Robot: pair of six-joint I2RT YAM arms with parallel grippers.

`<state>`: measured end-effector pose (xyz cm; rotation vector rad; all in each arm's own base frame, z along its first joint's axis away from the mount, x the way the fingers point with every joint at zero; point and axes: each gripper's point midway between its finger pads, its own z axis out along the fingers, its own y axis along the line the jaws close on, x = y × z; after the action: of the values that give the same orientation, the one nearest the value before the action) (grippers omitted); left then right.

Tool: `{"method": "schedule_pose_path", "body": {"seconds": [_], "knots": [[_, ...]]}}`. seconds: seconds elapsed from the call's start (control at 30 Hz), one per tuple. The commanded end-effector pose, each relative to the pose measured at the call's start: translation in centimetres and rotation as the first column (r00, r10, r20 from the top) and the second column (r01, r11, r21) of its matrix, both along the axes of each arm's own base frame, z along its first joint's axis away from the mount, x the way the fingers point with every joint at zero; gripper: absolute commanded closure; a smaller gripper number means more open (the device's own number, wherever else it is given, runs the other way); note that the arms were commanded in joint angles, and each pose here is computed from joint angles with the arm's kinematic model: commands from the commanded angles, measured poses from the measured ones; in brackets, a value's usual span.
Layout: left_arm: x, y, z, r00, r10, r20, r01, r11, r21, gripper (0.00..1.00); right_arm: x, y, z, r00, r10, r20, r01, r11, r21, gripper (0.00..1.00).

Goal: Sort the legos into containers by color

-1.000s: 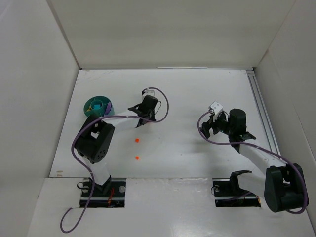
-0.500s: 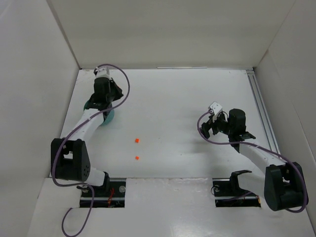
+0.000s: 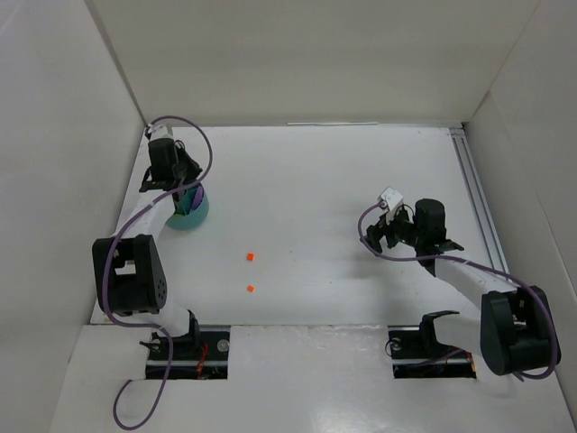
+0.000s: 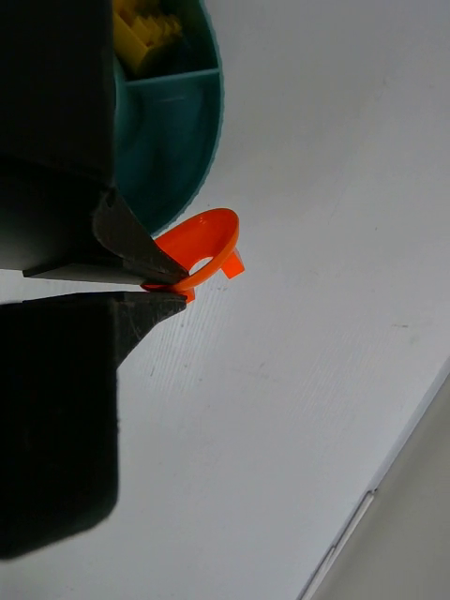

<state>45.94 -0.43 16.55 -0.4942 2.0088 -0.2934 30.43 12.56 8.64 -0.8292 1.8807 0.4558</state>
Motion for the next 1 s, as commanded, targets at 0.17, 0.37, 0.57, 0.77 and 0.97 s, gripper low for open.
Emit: {"method": "schedule_pose_path", "body": {"seconds": [0.17,0.37,0.57,0.77,0.97], "knots": [[0.7,2.4,2.1,0.993,0.093,0.07,-0.091,0.995,-0.04,1.0,1.3,0.3,1.9,0.998,0.021,0.058,-0.022,1.0,0.014,0.01],[0.4,3.3,1.3,0.99,0.139,0.033,-0.137,0.989,-0.048,1.0,1.4,0.2,1.9,0.998,0.013,0.058,-0.013,1.0,0.009,0.01],[0.5,3.7,1.1,0.988,0.153,0.012,-0.152,0.987,-0.056,1.0,1.4,0.2,1.9,0.998,0.013,0.058,-0.013,1.0,0.009,0.01],[0.5,3.4,0.9,0.99,0.142,-0.005,-0.142,0.988,-0.061,1.0,1.4,0.2,2.1,0.998,0.013,0.067,-0.014,1.0,0.01,0.01],[0.5,3.5,1.1,0.99,0.142,-0.005,-0.142,0.988,-0.061,0.88,1.4,0.2,2.1,0.998,0.013,0.067,-0.014,1.0,0.01,0.01]]}}
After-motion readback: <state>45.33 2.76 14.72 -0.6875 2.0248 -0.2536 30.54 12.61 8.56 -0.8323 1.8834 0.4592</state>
